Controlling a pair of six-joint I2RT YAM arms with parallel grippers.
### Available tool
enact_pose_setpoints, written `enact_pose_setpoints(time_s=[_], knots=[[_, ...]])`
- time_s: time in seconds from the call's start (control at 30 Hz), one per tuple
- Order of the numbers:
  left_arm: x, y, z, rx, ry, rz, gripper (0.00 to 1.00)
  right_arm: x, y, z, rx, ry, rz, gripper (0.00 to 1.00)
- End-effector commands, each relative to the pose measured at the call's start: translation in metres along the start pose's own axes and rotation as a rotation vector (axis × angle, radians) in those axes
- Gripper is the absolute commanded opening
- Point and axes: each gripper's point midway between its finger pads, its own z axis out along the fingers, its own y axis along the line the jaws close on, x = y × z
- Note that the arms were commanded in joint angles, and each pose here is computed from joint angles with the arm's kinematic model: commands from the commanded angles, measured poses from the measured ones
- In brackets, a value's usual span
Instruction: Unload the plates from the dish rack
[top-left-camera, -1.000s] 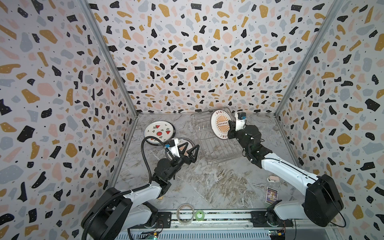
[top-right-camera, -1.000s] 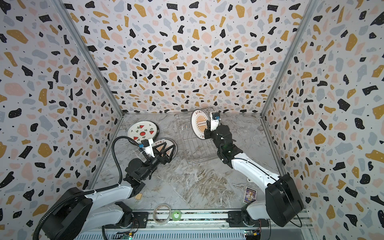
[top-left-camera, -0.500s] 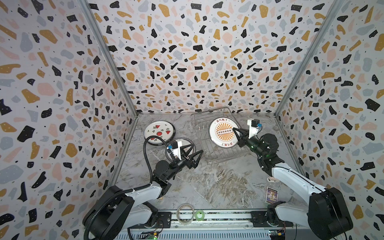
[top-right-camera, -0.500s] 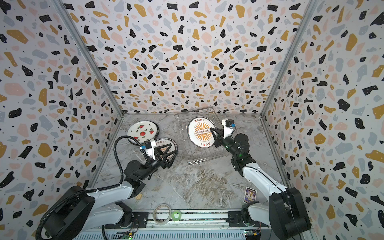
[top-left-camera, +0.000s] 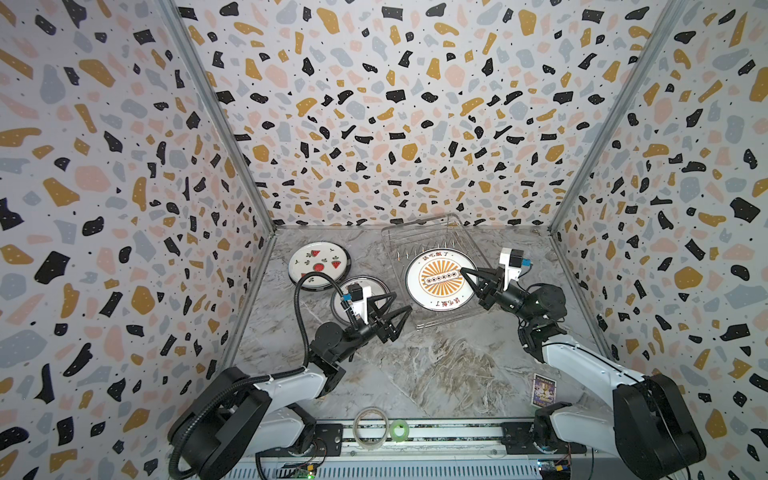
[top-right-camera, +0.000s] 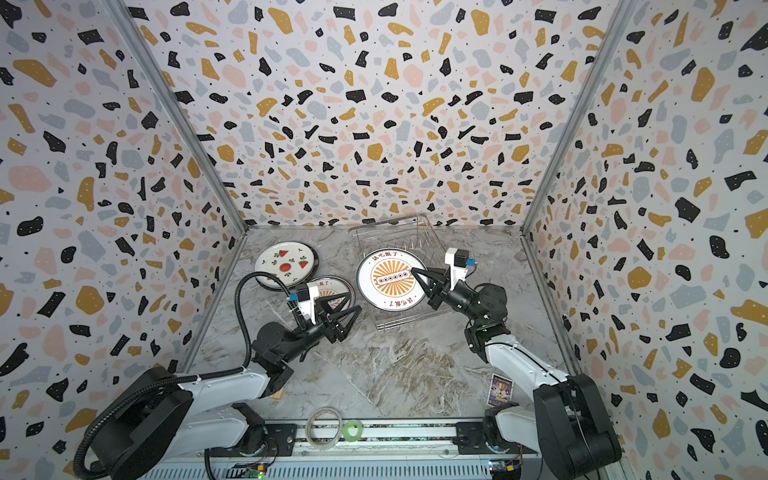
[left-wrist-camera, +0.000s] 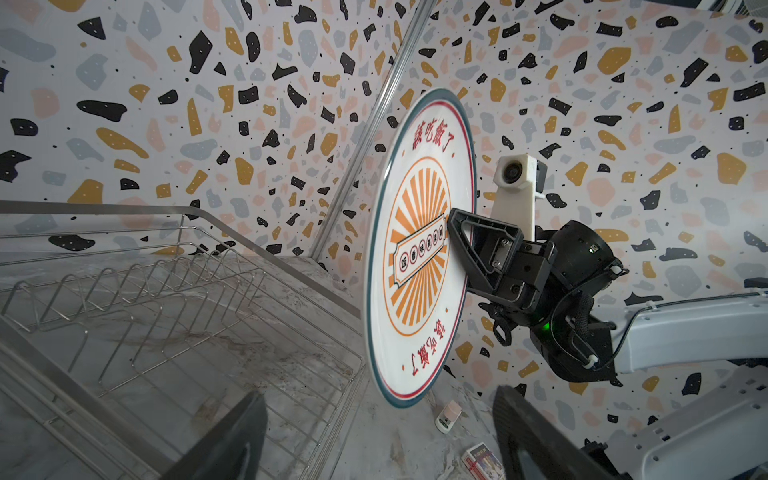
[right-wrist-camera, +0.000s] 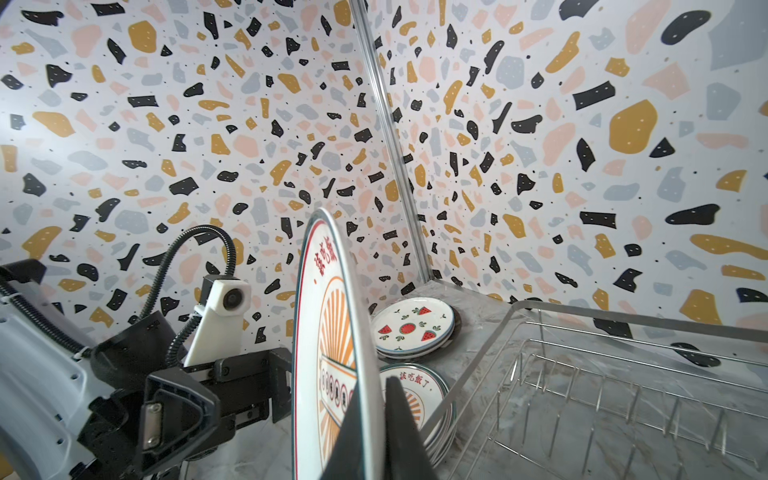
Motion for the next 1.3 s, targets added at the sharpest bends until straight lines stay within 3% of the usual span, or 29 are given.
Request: enact_pose_setpoints(time_s=[0.0,0.23,0.37,0.73,0.93,1.27], knots=[[-0.013,-0.007,0.01,0.02,-0.037,0.045,0.81,-0.016,0.019,0.006,-0.105,-0.044,-0.015,0.0],[-0.012,-0.005,0.016,0.021,-0.039,0.021,0.56,-0.003,0.023,0.016,-0.125,-0.025,-0.028,0.0],[-0.014,-0.002,0.016,0.005,-0.056,-0.001,0.35,-0.005,0.026,0.015,-0.12,-0.042,-0.044,0.0],[-0.017,-0.014,0.014,0.059,-0.076,-0.029,0.21,0.002,0.028,0.014,-0.104,-0.043,-0.045,0.0],[-0.017,-0.022,0.015,0.107,-0.076,-0.043,0.18,0.003,0.03,0.014,-0.109,-0.047,-0.04,0.0],[-0.02,-0.027,0.012,0.134,-0.089,-0.064,0.0,0.01,0.029,0.014,-0.111,-0.022,-0.019,0.0]])
